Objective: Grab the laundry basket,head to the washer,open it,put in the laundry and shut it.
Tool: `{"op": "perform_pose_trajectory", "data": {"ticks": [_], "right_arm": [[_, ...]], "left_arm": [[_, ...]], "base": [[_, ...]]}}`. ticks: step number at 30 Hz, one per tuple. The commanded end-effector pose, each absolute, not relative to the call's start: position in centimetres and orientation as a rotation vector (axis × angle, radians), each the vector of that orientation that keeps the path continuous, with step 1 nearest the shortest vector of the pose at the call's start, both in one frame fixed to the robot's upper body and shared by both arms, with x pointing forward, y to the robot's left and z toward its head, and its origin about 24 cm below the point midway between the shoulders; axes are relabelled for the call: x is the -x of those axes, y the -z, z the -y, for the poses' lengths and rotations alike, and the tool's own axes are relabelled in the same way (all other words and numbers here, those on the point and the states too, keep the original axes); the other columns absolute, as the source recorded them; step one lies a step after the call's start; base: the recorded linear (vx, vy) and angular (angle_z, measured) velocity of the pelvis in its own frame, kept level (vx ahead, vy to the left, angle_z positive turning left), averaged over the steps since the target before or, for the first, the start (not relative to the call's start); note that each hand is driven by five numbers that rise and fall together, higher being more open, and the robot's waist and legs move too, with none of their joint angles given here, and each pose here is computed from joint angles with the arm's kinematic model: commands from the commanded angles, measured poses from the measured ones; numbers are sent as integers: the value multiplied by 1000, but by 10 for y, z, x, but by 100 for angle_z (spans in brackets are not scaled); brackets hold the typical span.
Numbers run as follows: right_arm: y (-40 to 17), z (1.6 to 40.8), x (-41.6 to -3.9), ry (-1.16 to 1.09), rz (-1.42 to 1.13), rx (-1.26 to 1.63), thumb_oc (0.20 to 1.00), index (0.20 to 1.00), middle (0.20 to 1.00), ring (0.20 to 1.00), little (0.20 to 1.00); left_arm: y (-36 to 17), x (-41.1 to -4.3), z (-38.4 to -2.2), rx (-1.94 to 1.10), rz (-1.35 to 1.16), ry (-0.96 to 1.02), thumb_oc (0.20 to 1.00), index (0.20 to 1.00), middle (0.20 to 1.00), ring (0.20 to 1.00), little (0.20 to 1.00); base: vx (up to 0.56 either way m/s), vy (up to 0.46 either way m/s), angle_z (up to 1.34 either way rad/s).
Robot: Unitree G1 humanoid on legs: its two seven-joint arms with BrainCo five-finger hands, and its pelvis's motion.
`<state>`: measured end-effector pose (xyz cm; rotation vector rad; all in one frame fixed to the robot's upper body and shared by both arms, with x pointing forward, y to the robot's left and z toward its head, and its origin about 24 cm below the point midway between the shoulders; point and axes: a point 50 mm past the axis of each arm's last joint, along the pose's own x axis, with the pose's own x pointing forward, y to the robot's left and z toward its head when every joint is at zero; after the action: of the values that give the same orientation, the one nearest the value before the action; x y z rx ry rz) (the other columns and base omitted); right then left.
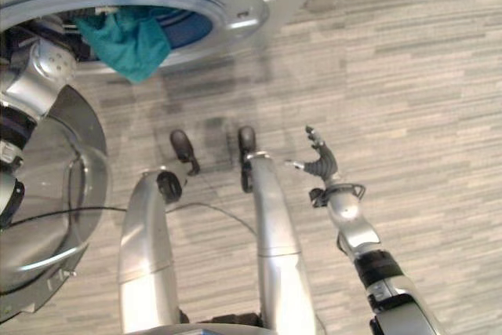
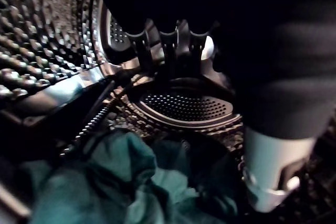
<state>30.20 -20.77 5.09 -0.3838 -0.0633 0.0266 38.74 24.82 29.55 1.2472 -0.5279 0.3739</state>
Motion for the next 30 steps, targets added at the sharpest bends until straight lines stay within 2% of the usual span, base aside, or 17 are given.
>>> {"op": "perform_pose_trajectory", "data": {"ticks": [1, 6, 10, 11, 12, 14, 17, 19, 21, 23, 26, 29, 30], "right_arm": [[-39, 220, -281, -35, 38, 381, 1000, 1000, 1000, 1000, 1000], [-58, 231, -284, -40, 86, 414, 1000, 1000, 1000, 1000, 1000], [-60, 233, -284, -47, 88, 423, 1000, 1000, 1000, 1000, 1000], [-61, 233, -283, -53, 87, 426, 1000, 1000, 1000, 1000, 1000], [-60, 233, -283, -54, 84, 427, 1000, 1000, 1000, 1000, 1000], [-59, 233, -282, -50, 81, 430, 1000, 1000, 1000, 1000, 1000], [-54, 231, -281, -31, 65, 439, 1000, 1000, 1000, 1000, 1000], [-48, 228, -284, -7, 42, 437, 1000, 1000, 1000, 1000, 1000], [-44, 225, -285, -6, 31, 433, 1000, 1000, 1000, 1000, 1000], [-43, 223, -285, -6, 29, 430, 1000, 1000, 1000, 1000, 1000], [-38, 211, -285, -14, 38, 398, 1000, 1000, 1000, 1000, 1000], [-37, 206, -284, -17, 50, 387, 1000, 1000, 1000, 1000, 1000], [-41, 205, -286, -12, 60, 382, 1000, 1000, 1000, 1000, 1000]], "left_arm": [[-262, -386, -273, -1425, 381, -382, 1000, 1000, 1000, 1000, 1000], [-247, -391, -289, -1718, 178, -346, 1000, 1000, 1000, 1000, 1000], [-238, -393, -288, -1773, 130, -297, 1000, 1000, 1000, 1000, 1000], [-227, -394, -286, -1758, 101, -254, 699, 699, 699, 699, 699], [-223, -395, -281, -1728, 111, -242, 200, 200, 200, 200, 200], [-216, -396, -273, -1647, 136, -223, 200, 200, 200, 200, 200], [-215, -398, -253, -1367, 233, -218, 200, 200, 200, 200, 200], [-230, -400, -232, -1066, 344, -222, 200, 200, 200, 200, 200], [-240, -400, -226, -980, 391, -229, 200, 200, 200, 200, 200], [-244, -399, -226, -923, 409, -245, 200, 200, 200, 200, 200], [-283, -395, -242, -552, 526, -488, 200, 200, 200, 200, 200], [-293, -393, -244, -371, 562, -541, 200, 200, 200, 200, 200], [-313, -388, -244, -185, 624, -539, 1000, 1000, 1000, 1000, 1000]], "base": [[-14, 14, 4], [-6, 3, 0], [5, 14, 2], [8, 37, 1], [11, 54, -3], [5, 47, -3], [-4, 41, -2], [-14, 37, 0], [-16, 24, 4], [-8, 10, 2], [-18, 10, 2], [-11, -6, 1], [-38, -5, 3]]}}
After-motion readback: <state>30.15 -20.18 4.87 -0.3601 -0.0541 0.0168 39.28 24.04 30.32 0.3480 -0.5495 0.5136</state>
